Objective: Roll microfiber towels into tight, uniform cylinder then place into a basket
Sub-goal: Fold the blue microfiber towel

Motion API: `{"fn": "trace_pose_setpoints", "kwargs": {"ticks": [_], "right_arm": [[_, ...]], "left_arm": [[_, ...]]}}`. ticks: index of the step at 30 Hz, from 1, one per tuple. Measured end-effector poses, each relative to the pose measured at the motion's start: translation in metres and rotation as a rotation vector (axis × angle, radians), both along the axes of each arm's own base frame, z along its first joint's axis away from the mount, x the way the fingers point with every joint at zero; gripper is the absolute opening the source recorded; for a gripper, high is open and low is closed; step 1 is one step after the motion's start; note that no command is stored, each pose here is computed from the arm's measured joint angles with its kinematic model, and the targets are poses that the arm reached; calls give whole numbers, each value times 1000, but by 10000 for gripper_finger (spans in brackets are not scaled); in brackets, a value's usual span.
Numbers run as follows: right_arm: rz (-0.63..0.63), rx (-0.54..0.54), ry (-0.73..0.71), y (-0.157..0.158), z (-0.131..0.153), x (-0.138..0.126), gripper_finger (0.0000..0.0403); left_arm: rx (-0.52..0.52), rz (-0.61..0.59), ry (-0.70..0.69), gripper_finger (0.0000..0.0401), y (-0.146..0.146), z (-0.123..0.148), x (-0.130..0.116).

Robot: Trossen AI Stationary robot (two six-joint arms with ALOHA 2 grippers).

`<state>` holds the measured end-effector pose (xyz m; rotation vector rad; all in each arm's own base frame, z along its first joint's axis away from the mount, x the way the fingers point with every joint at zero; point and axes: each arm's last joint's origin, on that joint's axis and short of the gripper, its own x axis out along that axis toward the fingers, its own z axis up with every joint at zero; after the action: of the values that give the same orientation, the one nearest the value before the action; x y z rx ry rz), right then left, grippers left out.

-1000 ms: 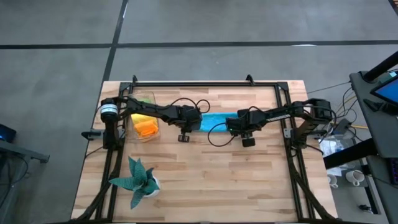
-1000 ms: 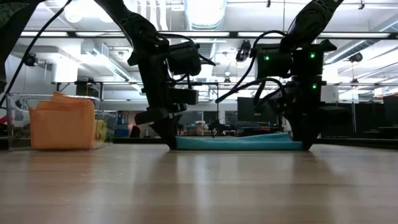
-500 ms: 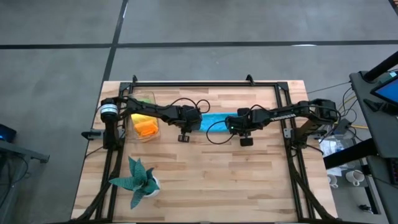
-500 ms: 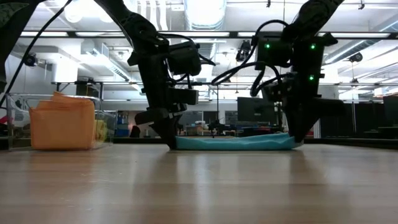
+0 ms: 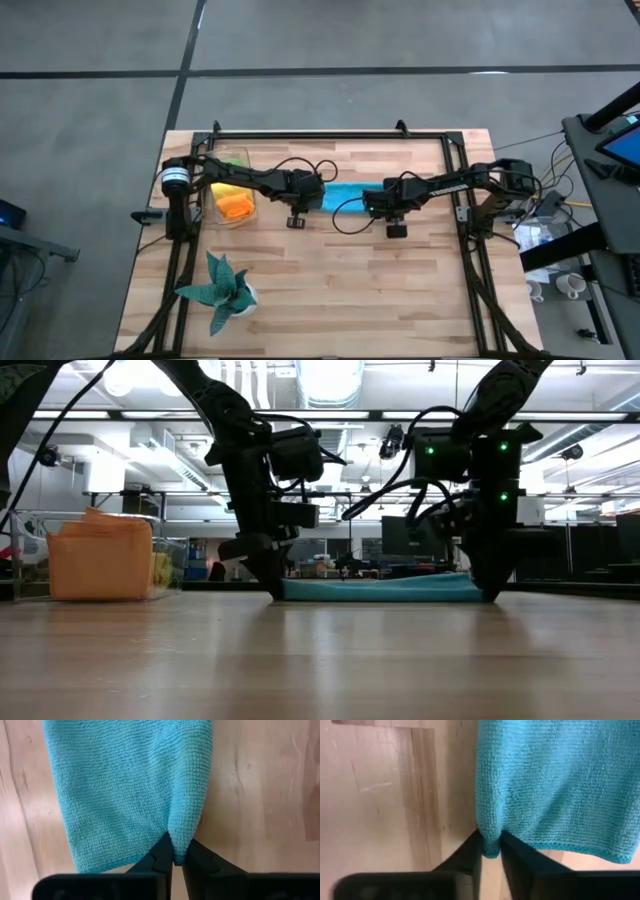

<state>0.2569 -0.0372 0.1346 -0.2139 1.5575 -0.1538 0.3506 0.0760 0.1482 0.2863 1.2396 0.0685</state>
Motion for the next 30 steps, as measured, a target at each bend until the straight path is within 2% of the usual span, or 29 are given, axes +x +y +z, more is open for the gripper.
{"fn": "trace_pose_setpoints", "kwargs": {"ticks": [3, 6, 10, 18, 25, 30], "right_arm": [[-30, 6, -13, 1, 2, -1, 23], [-43, 44, -27, 6, 4, -2, 13], [-50, 116, -31, 17, 9, -4, 10], [-97, 266, -80, 30, 25, -10, 9], [-121, 275, -145, 27, 43, -17, 9], [-227, 263, -189, 15, 49, -20, 9]], "left_arm": [[-9, -10, 3, 13, -4, 1, 0], [-42, -15, 0, 11, -12, 3, -1], [-118, -16, -9, 4, -23, 9, -2], [-247, 56, -29, 3, -31, 22, -8], [-285, 113, -76, 2, -29, 33, -10], [-265, 186, -85, 2, -23, 32, -10]]}}
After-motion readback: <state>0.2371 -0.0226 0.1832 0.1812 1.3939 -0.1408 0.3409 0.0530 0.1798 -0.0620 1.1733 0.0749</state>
